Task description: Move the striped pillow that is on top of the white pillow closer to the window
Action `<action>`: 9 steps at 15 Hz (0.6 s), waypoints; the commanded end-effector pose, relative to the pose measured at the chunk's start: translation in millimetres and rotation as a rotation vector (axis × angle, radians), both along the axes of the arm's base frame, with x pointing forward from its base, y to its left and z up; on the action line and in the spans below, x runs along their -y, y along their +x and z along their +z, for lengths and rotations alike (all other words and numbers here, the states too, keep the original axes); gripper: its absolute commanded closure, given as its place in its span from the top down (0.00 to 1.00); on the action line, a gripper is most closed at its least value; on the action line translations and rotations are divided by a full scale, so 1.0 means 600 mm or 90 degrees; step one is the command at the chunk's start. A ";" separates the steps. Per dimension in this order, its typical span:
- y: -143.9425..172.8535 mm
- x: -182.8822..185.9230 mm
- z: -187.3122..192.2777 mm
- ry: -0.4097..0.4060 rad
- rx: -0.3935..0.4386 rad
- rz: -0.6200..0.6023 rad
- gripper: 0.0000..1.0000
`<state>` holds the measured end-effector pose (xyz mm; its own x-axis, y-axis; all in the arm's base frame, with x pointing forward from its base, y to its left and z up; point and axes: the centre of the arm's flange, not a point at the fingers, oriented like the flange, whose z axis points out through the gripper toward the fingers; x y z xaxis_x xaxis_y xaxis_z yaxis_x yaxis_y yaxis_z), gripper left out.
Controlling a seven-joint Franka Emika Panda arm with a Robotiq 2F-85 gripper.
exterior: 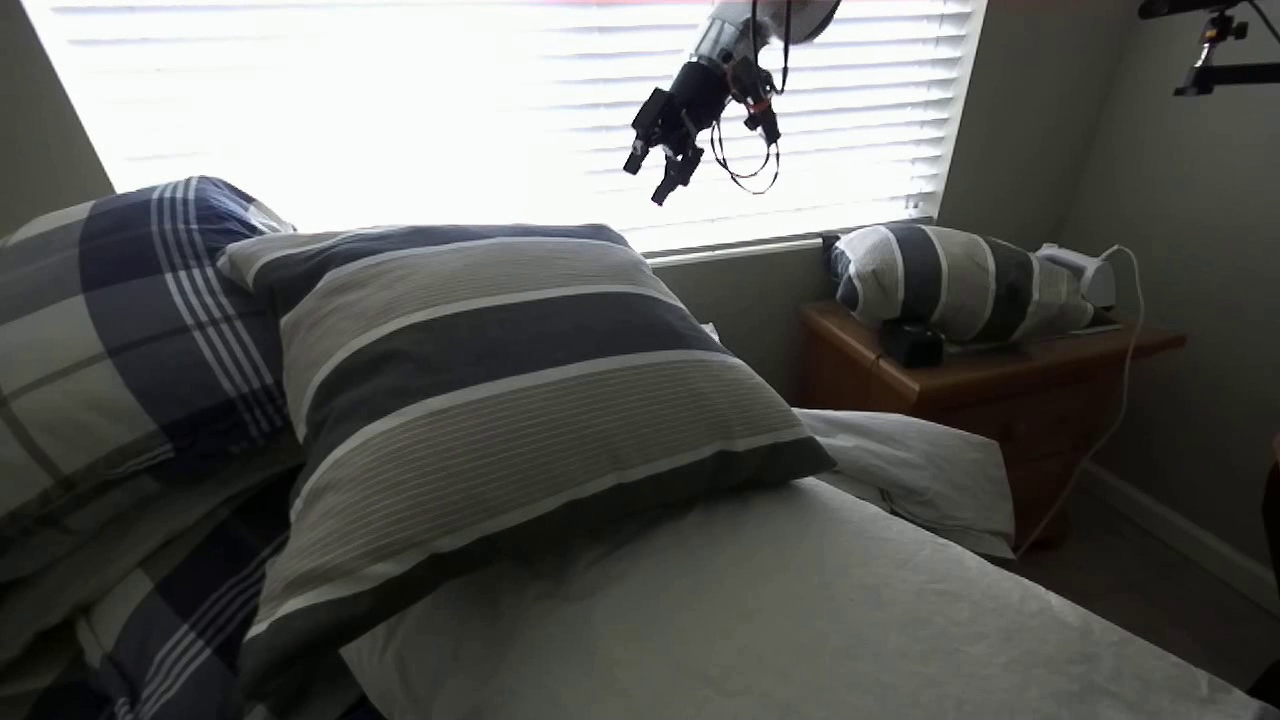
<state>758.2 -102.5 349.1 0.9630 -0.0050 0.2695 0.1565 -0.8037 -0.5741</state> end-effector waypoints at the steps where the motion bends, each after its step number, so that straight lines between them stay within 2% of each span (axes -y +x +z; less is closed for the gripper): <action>1: 0.070 -0.013 -0.068 0.010 -0.037 -0.123 1.00; 4: 0.088 -0.035 -0.117 0.041 -0.105 -0.195 1.00; 9: 0.106 -0.066 -0.145 0.161 -0.223 -0.228 1.00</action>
